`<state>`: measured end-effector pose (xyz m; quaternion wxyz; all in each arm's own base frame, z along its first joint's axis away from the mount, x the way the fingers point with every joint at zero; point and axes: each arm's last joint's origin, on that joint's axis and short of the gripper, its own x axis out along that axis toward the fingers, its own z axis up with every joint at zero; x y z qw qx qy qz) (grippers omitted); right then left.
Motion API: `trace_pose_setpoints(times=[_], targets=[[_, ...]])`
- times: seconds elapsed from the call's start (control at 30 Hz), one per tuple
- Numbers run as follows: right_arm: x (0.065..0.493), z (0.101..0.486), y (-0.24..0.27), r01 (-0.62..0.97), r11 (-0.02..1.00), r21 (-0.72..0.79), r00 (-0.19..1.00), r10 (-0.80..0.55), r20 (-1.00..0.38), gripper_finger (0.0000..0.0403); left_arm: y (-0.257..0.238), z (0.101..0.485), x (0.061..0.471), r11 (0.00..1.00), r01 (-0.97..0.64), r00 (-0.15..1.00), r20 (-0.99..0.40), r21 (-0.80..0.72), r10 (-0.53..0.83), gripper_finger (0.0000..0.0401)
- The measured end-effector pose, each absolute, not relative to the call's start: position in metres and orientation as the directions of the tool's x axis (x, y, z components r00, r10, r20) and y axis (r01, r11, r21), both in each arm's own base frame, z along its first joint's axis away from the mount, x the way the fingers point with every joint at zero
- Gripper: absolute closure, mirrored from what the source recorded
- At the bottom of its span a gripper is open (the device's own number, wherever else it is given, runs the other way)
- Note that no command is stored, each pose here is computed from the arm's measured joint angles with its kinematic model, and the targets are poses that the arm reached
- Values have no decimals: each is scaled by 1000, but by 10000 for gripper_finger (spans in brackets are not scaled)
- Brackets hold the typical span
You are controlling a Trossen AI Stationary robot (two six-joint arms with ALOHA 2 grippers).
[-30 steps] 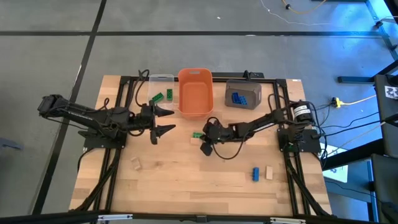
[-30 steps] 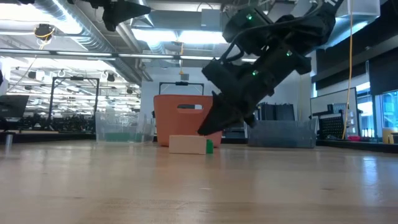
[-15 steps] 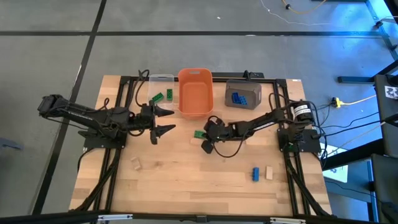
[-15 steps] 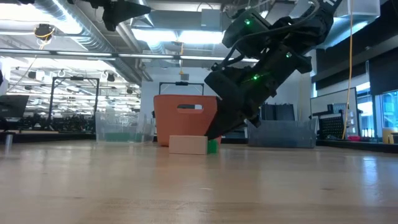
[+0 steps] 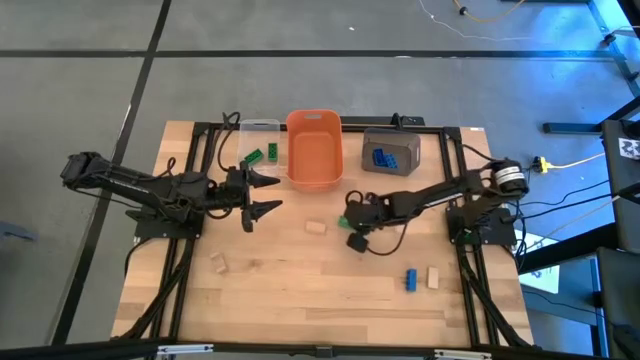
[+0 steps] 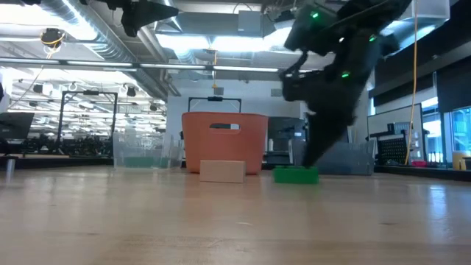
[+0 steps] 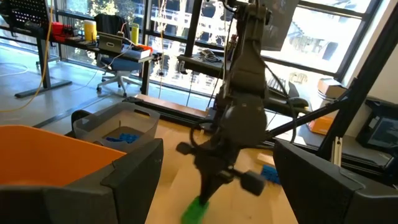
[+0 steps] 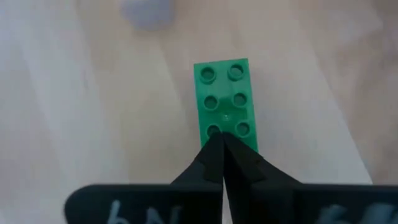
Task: Sort & place blocks by color
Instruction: Put the green game piece into the transparent bin
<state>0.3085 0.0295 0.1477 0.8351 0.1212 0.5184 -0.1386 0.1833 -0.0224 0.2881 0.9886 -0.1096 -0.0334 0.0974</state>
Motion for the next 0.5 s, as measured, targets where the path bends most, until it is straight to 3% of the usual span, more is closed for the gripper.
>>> trace_pose_setpoints(times=[0.1,0.33,0.5], targets=[[299,158,35,321,946,36,400,-101,-911,403,-22,288,183,957,-185,979,45,-223,200,104],[286,206,37,256,963,88,557,-73,-828,399,-22,288,183,957,-185,979,45,-223,200,104],[279,224,38,194,962,193,611,36,-791,379,-22,288,183,957,-185,979,46,-223,200,104]])
